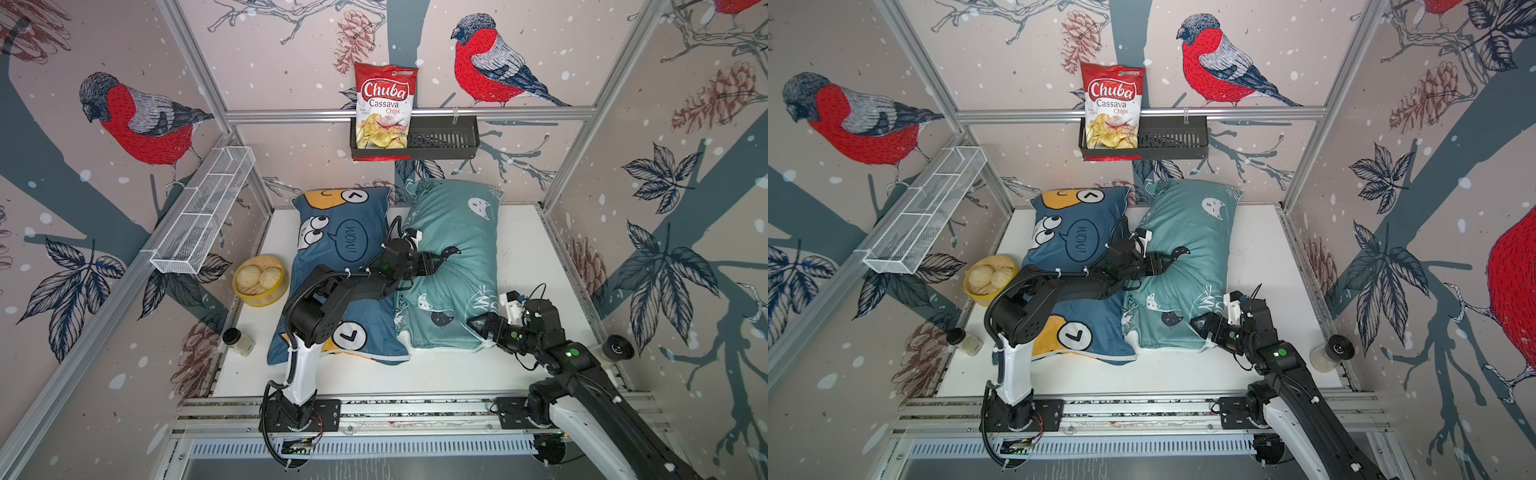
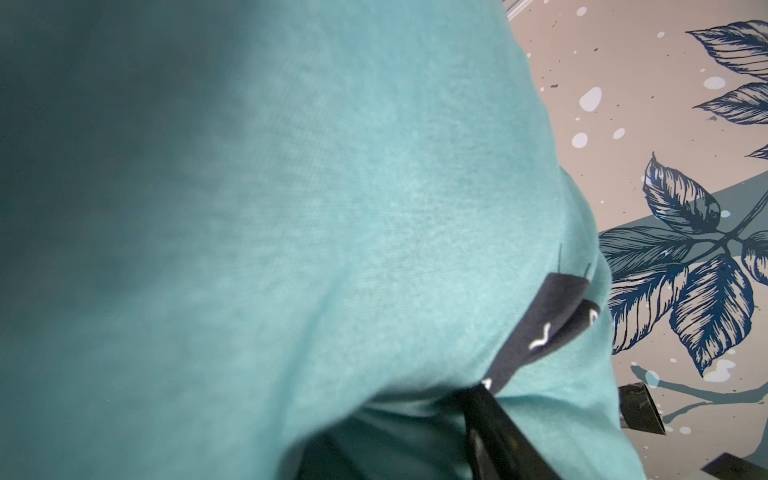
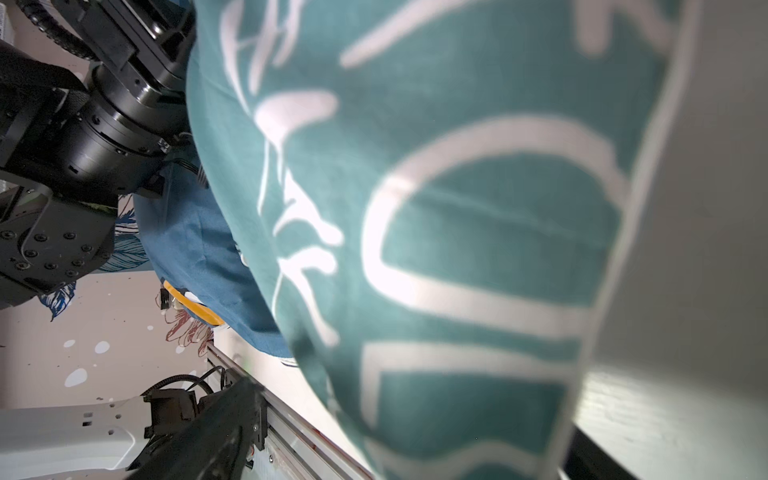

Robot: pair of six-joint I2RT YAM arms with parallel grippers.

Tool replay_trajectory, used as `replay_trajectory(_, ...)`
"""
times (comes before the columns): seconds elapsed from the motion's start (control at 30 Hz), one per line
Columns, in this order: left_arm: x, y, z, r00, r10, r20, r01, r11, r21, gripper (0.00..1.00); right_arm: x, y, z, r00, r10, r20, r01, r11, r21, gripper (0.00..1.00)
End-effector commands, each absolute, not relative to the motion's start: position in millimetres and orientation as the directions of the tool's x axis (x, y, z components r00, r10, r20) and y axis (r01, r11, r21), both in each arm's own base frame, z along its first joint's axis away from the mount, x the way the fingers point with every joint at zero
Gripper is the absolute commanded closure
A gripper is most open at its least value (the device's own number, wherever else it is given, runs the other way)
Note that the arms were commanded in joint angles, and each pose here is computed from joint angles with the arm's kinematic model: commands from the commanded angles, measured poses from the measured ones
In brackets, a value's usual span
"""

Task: Zip up pillowcases
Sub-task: Pick up the pillowcase from the center of the board.

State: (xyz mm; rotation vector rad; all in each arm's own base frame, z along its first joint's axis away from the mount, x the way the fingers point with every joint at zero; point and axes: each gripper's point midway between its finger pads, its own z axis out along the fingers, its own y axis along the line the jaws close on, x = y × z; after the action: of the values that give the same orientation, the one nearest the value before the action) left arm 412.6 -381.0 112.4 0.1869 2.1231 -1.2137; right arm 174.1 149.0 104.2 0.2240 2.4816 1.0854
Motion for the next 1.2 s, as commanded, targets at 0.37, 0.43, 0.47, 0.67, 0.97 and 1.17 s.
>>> replay_trajectory(0.37,434.7,-350.8,93.2,-0.735,-0.281,-0.617,0.335,0.641,-0.691,0.41,151.0,139.3,99.5,-0.897,0.380,-0.225,0.128,0.710,0.692,0.44)
replay_trajectory(0.43,435.1,-350.5,93.0,-0.735,-0.282,-0.616,0.334,0.639,-0.692,0.41,151.7,138.1,102.3,-0.894,0.384,-0.231,0.129,0.713,0.689,0.47)
replay_trajectory(0.47,434.8,-350.6,93.0,-0.736,-0.281,-0.616,0.336,0.638,-0.693,0.41,151.8,137.6,102.7,-0.893,0.385,-0.232,0.129,0.715,0.687,0.47)
replay_trajectory(0.67,434.4,-351.9,94.0,-0.737,-0.282,-0.614,0.340,0.630,-0.698,0.41,154.9,136.8,107.7,-0.886,0.392,-0.247,0.126,0.715,0.687,0.58)
replay_trajectory(0.97,431.5,-351.8,99.0,-0.737,-0.288,-0.612,0.345,0.617,-0.707,0.40,158.0,133.7,114.7,-0.876,0.396,-0.274,0.116,0.727,0.677,0.86)
replay_trajectory(1.17,418.2,-351.3,125.4,-0.714,-0.293,-0.636,0.393,0.585,-0.710,0.34,162.2,128.8,119.8,-0.866,0.393,-0.308,0.107,0.749,0.654,0.93)
